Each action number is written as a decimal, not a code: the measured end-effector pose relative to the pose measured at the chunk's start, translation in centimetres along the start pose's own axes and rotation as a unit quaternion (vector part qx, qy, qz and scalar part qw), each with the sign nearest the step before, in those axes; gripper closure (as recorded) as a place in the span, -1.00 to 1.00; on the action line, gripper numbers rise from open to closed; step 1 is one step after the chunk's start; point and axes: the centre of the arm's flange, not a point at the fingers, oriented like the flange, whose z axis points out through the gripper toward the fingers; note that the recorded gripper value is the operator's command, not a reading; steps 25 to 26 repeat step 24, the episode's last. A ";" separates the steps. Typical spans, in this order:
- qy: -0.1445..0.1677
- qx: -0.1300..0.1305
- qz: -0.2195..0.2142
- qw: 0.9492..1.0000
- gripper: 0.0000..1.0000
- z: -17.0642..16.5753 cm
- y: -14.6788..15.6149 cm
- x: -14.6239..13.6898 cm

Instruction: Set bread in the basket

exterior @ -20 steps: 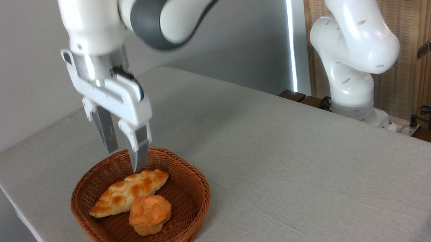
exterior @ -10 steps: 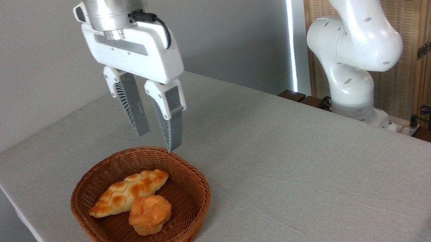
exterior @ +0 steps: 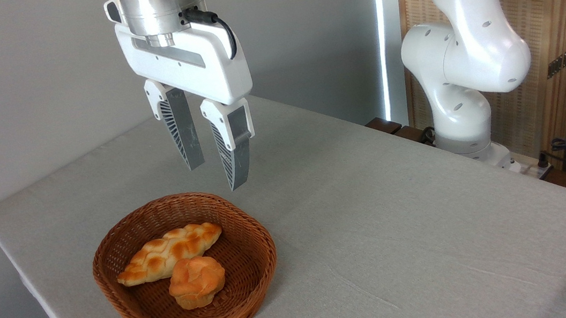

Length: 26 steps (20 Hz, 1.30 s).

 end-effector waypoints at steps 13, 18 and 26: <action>-0.005 -0.008 0.006 1.000 -1.00 -0.3 0.9 0.3; -0.016 -0.017 0.005 1.000 -1.00 -0.3 1.0 -0.1; -0.026 -0.003 0.005 1.000 -1.00 -0.4 0.6 -0.3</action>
